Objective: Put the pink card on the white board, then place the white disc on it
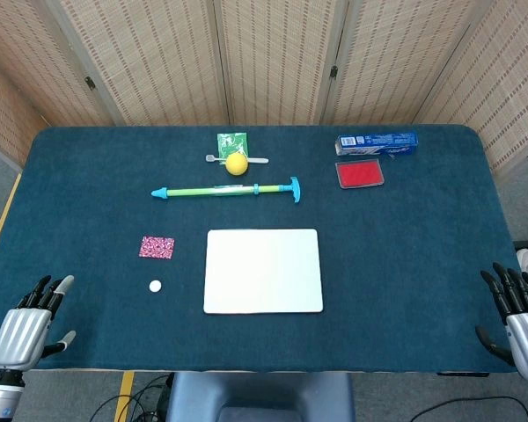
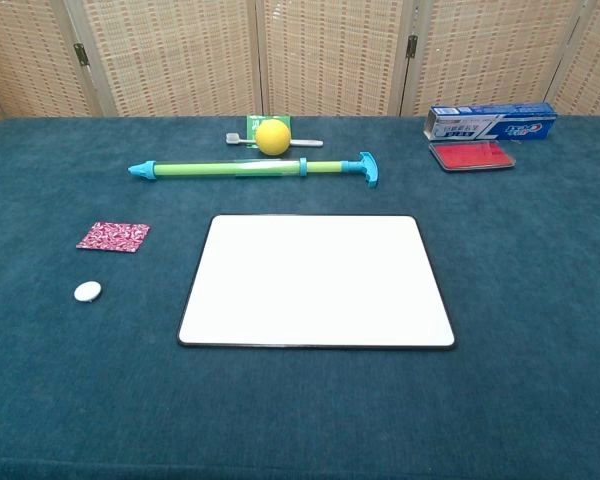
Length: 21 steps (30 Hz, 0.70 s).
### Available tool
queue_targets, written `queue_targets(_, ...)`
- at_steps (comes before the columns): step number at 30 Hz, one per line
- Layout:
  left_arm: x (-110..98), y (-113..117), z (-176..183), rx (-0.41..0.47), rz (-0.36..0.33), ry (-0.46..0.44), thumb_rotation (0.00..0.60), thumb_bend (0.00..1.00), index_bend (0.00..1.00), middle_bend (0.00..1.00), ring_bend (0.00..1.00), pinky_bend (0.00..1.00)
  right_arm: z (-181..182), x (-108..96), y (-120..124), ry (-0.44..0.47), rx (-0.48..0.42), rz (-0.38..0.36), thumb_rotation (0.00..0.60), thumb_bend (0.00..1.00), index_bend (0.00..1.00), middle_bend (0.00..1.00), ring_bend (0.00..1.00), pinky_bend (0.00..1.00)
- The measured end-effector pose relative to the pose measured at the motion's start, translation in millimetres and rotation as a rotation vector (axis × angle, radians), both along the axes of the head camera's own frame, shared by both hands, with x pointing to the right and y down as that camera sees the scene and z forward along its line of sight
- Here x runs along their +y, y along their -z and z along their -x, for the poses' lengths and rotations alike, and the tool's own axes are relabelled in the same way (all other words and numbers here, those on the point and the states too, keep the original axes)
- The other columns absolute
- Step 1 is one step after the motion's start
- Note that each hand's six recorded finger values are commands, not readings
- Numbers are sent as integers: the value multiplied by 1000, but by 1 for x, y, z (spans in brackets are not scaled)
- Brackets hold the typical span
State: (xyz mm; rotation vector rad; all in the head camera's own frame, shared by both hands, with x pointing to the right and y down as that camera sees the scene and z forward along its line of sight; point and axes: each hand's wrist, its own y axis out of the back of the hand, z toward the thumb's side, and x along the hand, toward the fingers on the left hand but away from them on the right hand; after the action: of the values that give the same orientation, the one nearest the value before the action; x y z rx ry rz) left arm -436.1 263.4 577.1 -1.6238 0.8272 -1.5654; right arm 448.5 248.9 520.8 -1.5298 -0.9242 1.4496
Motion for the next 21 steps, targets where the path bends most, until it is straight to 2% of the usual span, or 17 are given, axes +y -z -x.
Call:
queue_targets(10,1,1,-2,3,7,0,600,248,53,175,80,286,3,-2,-3,13,-1,12,600,204,0,0,0,0)
queue_targets(12,3,4,-7,22,5,-9,600,248,53,205,95,295,4,0,0,16,-8,6,600,204,0,0,0,0)
queue_targets(13,4,5,-10,32,6,-15,600,248,55,303,156,318,4,1,0,15,-11,5,600,204,0,0,0,0)
queue_targets(15,2,6,-12,30,10,-24,600,248,63,635,395,400,4,2,0,14,-10,7,600,204,0,0,0,0)
queue_targets(16,-1,6,-13,28,15,-33,600,248,78,863,606,497,3,2,-1,13,-8,9,600,204,0,0,0,0)
queue_targets(17,-3,6,-15,29,21,-40,600,248,101,976,752,585,3,1,-2,12,-4,13,600,204,0,0,0,0)
queue_targets(19,-12,7,-21,43,29,-63,600,248,166,1000,880,714,2,1,-3,12,-1,20,600,204,0,0,0,0)
queue_targets(21,-22,8,-30,54,21,-91,600,248,222,1000,941,787,2,-1,-4,13,0,22,600,204,0,0,0,0)
